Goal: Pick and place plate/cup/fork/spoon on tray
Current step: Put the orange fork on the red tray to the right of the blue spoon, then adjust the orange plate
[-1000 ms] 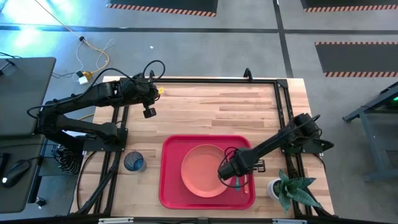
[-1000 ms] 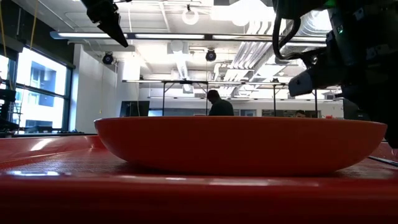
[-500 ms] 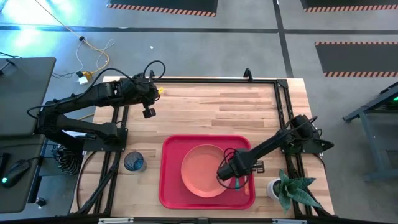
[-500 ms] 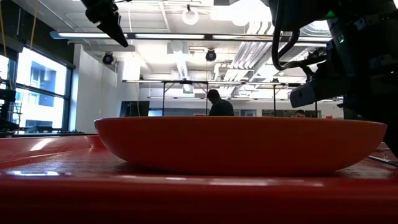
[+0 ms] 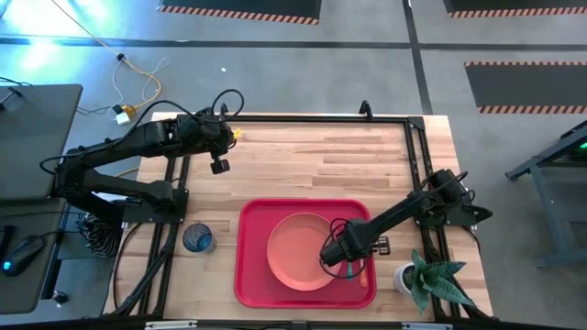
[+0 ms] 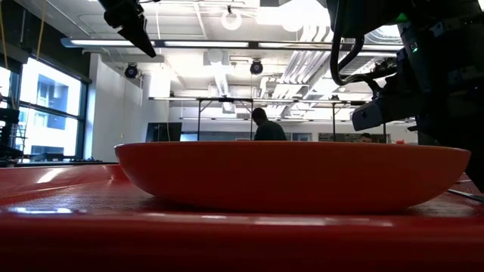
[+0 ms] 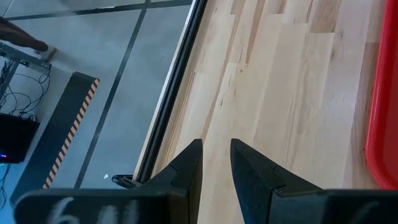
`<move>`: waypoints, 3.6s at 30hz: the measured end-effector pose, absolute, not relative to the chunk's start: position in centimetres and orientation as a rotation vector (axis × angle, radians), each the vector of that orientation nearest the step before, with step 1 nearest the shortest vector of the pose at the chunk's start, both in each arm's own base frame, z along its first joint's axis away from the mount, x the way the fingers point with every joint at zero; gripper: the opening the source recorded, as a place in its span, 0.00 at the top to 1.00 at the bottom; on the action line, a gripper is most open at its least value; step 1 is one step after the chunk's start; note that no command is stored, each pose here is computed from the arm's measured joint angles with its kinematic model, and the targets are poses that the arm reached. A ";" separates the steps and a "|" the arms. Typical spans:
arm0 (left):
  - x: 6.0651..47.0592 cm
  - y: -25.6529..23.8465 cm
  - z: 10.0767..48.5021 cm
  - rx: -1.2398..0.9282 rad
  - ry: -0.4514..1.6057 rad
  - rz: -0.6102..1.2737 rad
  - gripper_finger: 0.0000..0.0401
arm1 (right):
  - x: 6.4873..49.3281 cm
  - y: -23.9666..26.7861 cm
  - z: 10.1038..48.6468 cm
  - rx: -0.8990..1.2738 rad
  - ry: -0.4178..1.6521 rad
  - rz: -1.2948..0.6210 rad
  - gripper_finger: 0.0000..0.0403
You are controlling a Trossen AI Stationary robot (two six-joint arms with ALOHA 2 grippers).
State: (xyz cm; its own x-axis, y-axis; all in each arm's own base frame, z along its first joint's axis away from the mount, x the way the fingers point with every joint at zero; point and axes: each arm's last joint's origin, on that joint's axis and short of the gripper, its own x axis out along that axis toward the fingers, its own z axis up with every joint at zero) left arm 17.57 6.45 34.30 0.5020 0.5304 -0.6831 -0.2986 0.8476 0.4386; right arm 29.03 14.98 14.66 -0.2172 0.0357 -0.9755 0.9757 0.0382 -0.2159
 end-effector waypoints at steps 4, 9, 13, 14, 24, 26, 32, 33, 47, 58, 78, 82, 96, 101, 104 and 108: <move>17.6 6.5 34.3 0.279 0.917 0.509 0.82 | 29.0 15.0 14.7 1.102 1.414 -1.323 0.93; 17.6 6.5 34.3 0.279 0.917 0.509 0.82 | 29.0 14.9 14.7 1.096 1.411 -1.327 0.92; 17.6 6.4 34.3 0.279 0.917 0.508 0.82 | 28.9 14.9 14.7 1.089 1.413 -1.335 0.92; 17.6 6.4 34.3 0.279 0.917 0.508 0.82 | 28.9 14.9 14.7 1.088 1.413 -1.337 0.92; 17.6 6.4 34.3 0.278 0.917 0.509 0.82 | 28.8 14.8 15.1 1.092 1.405 -1.342 0.92; 17.6 6.5 34.3 0.278 0.916 0.509 0.82 | 28.8 14.8 15.4 1.098 1.394 -1.336 0.92; 17.6 6.4 34.3 0.278 0.917 0.509 0.82 | 28.6 14.6 16.7 1.123 1.328 -1.314 0.92; 17.6 6.5 34.3 0.278 0.917 0.509 0.82 | 28.6 14.5 16.8 1.126 1.327 -1.309 0.92; 17.5 6.4 34.3 0.276 0.923 0.506 0.82 | 29.1 15.2 17.4 1.237 1.307 -1.215 0.92; 16.0 4.8 34.5 0.119 0.894 0.445 0.82 | 29.2 14.1 24.6 1.171 0.977 -1.193 0.92; 15.2 2.5 34.7 -0.354 0.829 0.381 0.82 | 31.9 9.9 28.2 0.738 1.112 -0.810 0.92; 15.2 2.4 34.7 -0.429 0.807 0.415 0.82 | 32.7 8.5 29.0 0.666 1.186 -0.657 0.92; 15.3 2.6 34.8 -0.481 0.770 0.486 0.82 | 33.5 10.8 29.3 0.865 1.220 -0.443 0.78; 15.3 2.6 34.8 -0.483 0.773 0.481 0.82 | 33.0 13.1 28.5 1.022 1.165 -0.633 0.77; 15.3 2.6 34.8 -0.457 0.779 0.469 0.82 | 32.9 14.3 27.6 1.071 1.151 -0.730 0.77; 15.3 2.6 34.8 -0.446 0.781 0.464 0.82 | 32.7 15.7 25.7 1.084 1.179 -0.868 0.77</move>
